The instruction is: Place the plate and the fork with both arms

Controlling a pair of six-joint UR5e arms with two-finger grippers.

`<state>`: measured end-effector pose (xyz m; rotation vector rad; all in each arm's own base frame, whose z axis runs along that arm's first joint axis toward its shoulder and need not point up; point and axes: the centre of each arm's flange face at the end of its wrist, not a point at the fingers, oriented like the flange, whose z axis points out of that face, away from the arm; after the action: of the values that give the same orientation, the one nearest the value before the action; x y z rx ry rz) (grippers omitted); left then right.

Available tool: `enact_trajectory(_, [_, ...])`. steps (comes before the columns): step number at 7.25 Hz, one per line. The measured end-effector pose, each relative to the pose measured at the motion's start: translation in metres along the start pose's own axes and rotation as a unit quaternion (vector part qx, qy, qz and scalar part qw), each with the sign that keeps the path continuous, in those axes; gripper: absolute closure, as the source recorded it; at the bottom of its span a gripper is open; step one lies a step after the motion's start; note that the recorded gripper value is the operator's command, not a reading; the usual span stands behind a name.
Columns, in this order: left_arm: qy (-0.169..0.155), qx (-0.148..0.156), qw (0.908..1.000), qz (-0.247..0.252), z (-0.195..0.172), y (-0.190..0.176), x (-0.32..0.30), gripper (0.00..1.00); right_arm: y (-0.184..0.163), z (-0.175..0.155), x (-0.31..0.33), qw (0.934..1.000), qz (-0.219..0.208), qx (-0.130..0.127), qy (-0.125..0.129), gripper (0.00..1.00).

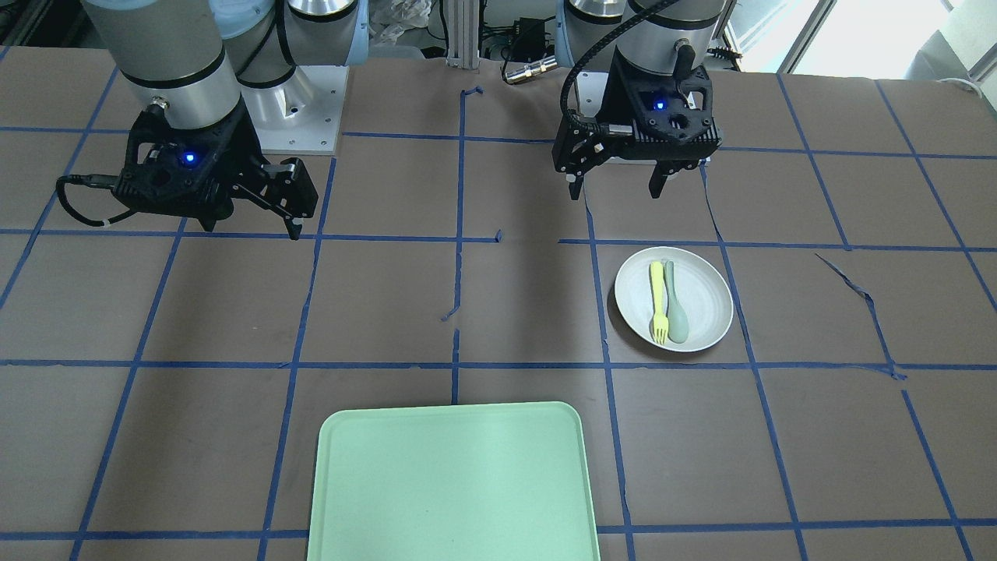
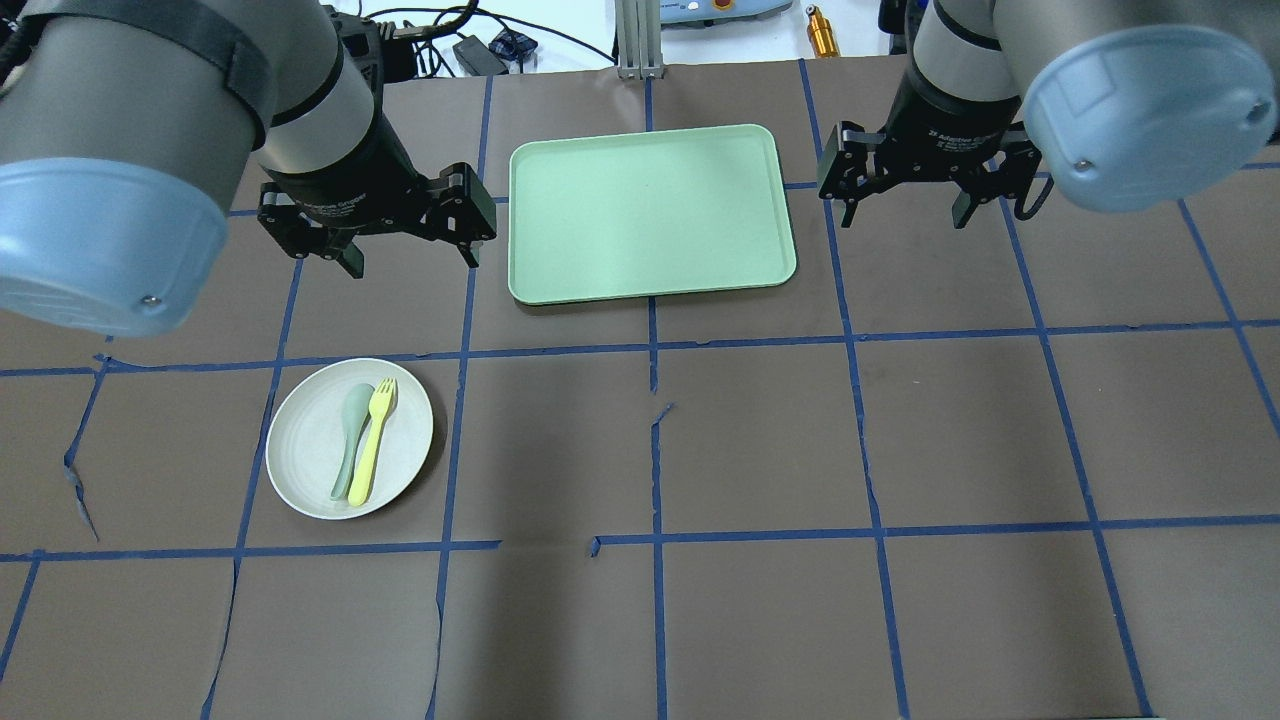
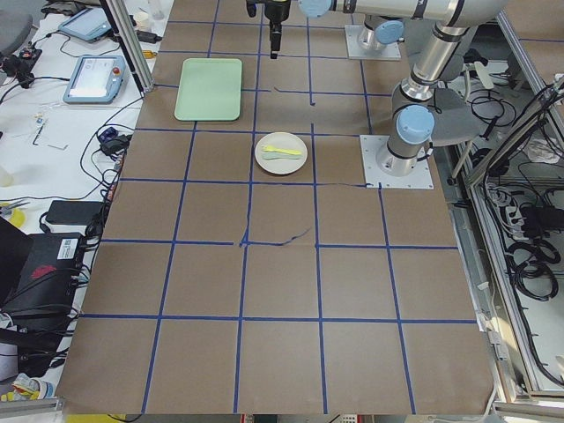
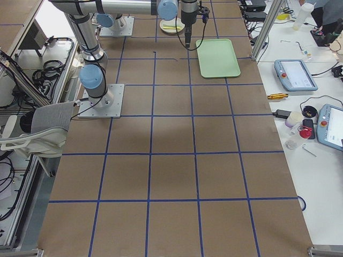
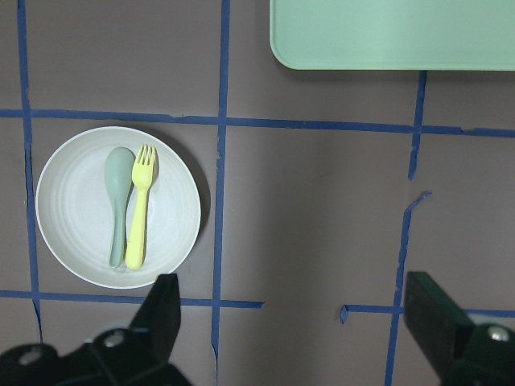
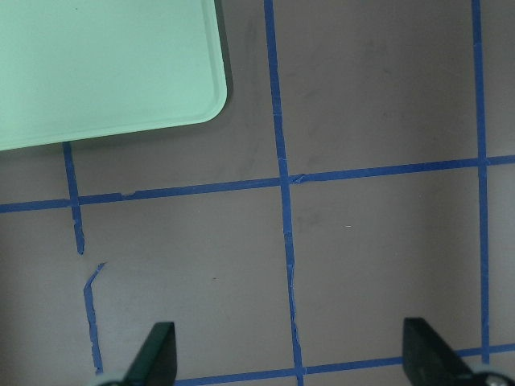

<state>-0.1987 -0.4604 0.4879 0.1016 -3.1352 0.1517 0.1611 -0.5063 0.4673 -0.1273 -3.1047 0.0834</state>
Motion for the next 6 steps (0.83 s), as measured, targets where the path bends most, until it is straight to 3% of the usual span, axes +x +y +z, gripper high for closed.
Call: enact_trajectory(6, [-0.001, -0.003, 1.0000, 0.001, 0.0026, 0.0001, -0.0001, 0.00, -0.0005, 0.0000, -0.0002, 1.0000, 0.000, 0.000, -0.001, 0.00])
